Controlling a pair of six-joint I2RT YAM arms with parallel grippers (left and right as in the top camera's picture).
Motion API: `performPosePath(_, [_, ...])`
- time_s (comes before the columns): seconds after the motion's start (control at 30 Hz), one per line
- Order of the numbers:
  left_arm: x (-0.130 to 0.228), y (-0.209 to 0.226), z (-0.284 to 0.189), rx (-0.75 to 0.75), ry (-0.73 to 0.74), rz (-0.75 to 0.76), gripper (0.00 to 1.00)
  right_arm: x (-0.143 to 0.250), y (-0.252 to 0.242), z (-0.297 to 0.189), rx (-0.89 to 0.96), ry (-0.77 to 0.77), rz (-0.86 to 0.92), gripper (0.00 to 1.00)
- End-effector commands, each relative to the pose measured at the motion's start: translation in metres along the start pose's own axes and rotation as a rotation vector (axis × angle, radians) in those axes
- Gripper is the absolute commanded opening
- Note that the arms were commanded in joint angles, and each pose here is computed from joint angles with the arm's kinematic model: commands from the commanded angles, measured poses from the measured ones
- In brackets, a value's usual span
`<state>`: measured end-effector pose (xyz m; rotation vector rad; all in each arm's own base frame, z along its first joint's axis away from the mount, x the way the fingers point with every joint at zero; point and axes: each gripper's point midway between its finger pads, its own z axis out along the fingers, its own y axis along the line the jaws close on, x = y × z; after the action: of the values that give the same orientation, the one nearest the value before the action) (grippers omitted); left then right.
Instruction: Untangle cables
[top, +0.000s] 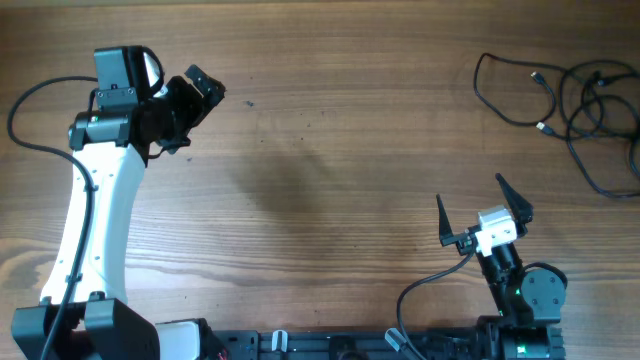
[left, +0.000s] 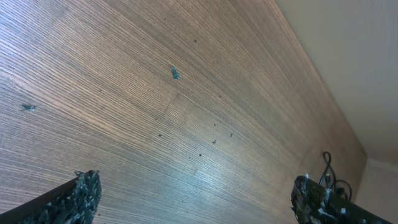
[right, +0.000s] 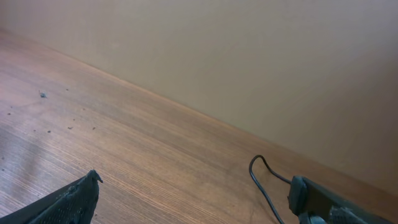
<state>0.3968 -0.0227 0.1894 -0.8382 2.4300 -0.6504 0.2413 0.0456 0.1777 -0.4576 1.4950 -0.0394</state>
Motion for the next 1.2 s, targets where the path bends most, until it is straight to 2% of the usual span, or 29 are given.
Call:
performPosePath(0.0, [-0.004,0.001,-0.001,-0.004,-0.01,-0.013,1.0,-0.001,-0.002,-0.001,0.013,-0.007,0.003,1.0])
performPosePath(0.43, [-0.006,0.005,-0.012,-0.039,-0.049,0.017,1.0,-0.001,-0.002,-0.001,0.013,-0.007,0.003,1.0])
performPosePath(0.5, [-0.009,-0.009,-0.025,0.01,-0.106,0.162,1.0,-0.001,-0.002,-0.001,0.013,-0.007,0.003,1.0])
performPosePath(0.53, [-0.01,-0.021,-0.034,0.051,-0.161,0.286,1.0,-0.001,-0.002,-0.001,0.013,-0.007,0.003,1.0])
performPosePath(0.63, [-0.004,-0.033,-0.055,0.117,-0.281,0.487,1.0,-0.001,-0.002,-0.001,0.013,-0.007,0.003,1.0])
performPosePath(0.87, [0.041,-0.006,-0.091,0.273,-0.59,0.609,1.0,-0.001,-0.002,-0.001,0.013,-0.007,0.003,1.0])
performPosePath(1.03, [0.071,0.039,-0.087,0.281,-0.747,0.611,1.0,-0.001,-0.002,-0.001,0.013,-0.007,0.004,1.0])
performPosePath(1.17, [0.079,0.053,-0.092,0.282,-0.828,0.608,1.0,-0.001,-0.002,-0.001,0.013,-0.007,0.003,1.0])
